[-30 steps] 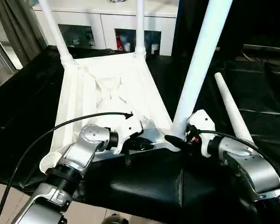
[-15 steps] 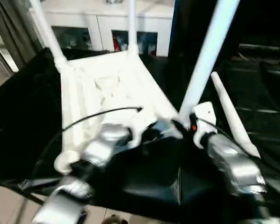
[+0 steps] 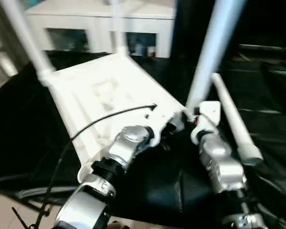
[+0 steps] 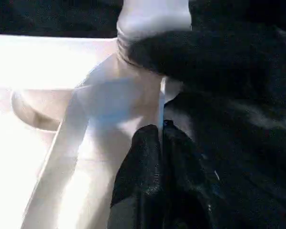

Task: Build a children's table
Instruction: Rotate leg to tighten, then rotate table base

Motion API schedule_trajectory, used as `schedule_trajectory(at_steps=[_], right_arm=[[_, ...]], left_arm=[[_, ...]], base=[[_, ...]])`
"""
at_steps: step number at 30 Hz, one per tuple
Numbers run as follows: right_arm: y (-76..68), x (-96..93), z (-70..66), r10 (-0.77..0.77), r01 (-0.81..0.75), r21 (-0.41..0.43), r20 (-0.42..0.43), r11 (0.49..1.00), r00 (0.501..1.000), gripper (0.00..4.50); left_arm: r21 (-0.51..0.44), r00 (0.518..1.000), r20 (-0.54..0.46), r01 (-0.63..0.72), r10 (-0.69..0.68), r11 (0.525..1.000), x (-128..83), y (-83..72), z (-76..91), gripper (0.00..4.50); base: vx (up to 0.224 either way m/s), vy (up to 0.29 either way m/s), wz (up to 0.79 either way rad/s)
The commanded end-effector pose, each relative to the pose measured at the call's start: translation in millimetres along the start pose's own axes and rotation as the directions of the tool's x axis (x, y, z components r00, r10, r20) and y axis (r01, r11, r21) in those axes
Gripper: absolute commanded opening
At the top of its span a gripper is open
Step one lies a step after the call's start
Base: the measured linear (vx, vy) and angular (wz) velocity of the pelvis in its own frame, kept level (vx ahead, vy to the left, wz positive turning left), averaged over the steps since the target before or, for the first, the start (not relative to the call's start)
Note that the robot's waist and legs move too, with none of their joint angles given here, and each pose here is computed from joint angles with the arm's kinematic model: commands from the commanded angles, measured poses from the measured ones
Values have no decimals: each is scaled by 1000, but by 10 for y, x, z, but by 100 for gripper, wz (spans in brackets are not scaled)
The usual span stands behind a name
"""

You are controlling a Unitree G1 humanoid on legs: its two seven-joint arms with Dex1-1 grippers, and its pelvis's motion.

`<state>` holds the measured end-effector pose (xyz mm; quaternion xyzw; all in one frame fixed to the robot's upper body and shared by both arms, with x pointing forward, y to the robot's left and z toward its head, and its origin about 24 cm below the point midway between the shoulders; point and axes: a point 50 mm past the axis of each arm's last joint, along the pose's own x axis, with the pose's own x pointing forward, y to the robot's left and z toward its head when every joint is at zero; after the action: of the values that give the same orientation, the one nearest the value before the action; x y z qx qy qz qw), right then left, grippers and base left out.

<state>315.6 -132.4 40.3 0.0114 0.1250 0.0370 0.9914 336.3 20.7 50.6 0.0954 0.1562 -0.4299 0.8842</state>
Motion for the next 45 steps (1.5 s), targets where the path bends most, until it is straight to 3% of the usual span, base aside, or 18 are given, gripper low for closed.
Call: schedule_trajectory(at_steps=[1,4,9,16,21,22,26,28,30,31,32,33,35,36,37,38,40,45], right_arm=[[3,5,51,37,-37,-17,15,999,999,362],[-14,-1,83,44,-44,-27,26,999,999,362],[-158,-186,208,151,-145,-135,37,980,988,362],[-273,-344,188,191,-189,-200,-5,961,981,370],[-282,-455,193,242,-247,-204,-51,947,969,370],[-252,-486,147,270,-283,-212,-88,936,959,370],[-211,-471,82,272,-292,-211,-119,933,955,370],[-151,-427,34,269,-295,-210,-144,932,952,370],[-151,-427,34,269,-295,-210,-144,932,952,370],[-131,-412,23,268,-295,-209,-151,932,952,370],[-131,-412,23,268,-295,-209,-151,932,952,370],[-66,-354,2,271,-304,-208,-174,930,947,370],[-24,-300,-7,269,-306,-209,-185,929,945,370],[-20,-292,-5,269,-305,-210,-186,929,945,370],[1,-266,-2,268,-305,-210,-190,929,945,370],[1,-266,-2,268,-305,-210,-190,929,945,370],[45,-225,-8,270,-310,-209,-196,928,943,370],[103,-147,-7,276,-314,-209,-194,926,941,370]], left_arm=[[32,988,151,16,-21,999,-23,27,237,0],[43,987,156,23,-29,999,-25,25,244,0],[40,976,217,-10,1,999,-56,88,353,0],[-30,959,281,-24,31,999,-120,191,515,92],[-25,935,303,-184,183,983,-302,447,606,131],[-12,892,285,-363,351,932,-510,678,588,131],[-5,801,255,-560,542,829,-783,912,502,163],[4,665,224,-732,712,682,-1111,1080,345,172],[4,665,224,-732,712,682,-1111,1080,345,181],[8,610,213,-782,764,623,-1228,1124,291,181],[8,610,213,-782,764,623,-1228,1124,291,181],[6,415,182,-907,891,421,-1603,1178,59,181],[8,270,169,-962,948,273,-1863,1163,-80,181],[8,252,165,-967,954,254,-1892,1156,-96,181],[2,188,154,-982,970,190,-1989,1134,-144,181],[2,188,154,-982,970,190,-1989,1134,-144,181],[3,88,126,-996,988,88,-2136,1118,-229,181],[38,43,21,-998,999,43,-2294,1118,-457,181]], base=[[0,0,0],[0,0,0],[0,0,0],[0,0,0],[0,0,0],[0,0,0],[0,0,0],[0,0,0],[0,0,0],[0,0,0],[0,0,0],[0,0,0],[0,0,0],[0,0,0],[0,0,0],[0,0,0],[0,0,0],[0,0,0]])
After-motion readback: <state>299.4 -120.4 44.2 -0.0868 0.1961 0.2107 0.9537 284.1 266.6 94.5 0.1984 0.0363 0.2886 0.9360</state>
